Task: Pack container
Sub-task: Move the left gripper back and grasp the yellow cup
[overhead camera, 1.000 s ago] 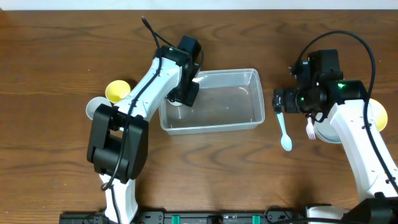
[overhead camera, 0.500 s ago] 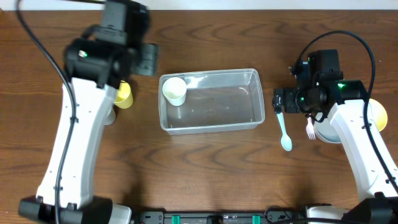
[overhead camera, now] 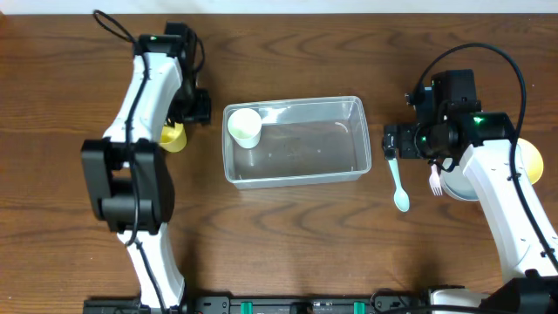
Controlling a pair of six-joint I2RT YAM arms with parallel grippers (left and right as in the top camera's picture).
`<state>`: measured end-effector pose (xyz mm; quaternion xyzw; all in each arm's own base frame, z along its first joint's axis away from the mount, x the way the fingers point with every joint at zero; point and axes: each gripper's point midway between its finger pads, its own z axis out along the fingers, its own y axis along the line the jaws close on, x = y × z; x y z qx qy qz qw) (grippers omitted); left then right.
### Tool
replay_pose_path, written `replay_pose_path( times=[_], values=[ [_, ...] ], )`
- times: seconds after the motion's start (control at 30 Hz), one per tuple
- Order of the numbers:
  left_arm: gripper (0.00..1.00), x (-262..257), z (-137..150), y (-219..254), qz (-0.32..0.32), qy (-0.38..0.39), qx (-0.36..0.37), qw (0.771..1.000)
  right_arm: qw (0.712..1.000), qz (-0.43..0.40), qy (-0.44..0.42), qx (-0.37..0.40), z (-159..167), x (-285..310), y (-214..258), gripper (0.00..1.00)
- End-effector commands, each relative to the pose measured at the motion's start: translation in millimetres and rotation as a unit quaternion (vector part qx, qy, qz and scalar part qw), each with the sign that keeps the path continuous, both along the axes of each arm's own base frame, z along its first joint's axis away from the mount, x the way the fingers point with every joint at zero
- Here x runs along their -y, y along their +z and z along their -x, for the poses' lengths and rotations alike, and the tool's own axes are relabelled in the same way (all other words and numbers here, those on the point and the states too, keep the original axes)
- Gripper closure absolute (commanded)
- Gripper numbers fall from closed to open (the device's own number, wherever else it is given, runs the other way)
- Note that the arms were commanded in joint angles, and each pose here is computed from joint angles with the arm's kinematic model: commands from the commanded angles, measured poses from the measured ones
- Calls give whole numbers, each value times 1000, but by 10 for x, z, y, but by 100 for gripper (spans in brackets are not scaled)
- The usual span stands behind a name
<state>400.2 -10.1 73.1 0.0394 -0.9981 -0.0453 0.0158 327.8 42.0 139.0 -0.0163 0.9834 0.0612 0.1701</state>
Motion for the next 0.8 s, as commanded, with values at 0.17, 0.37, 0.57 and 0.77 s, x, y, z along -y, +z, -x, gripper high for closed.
replay_pose_path(
  times=[0.17,0.37,0.57,0.77],
  values=[
    [47,-16,86,-277,0,9,-45,999,1000,1,-1,10,-49,30,68,1],
    [76,-18,99,-273,-1,9,-48,999,1000,1,-1,10,-47,30,68,1],
    [94,-20,122,-269,-1,9,-52,999,1000,1,-1,10,-48,30,68,1],
    [94,-18,114,-172,-1,8,-48,999,1000,1,-1,10,-46,30,66,1]
  ],
)
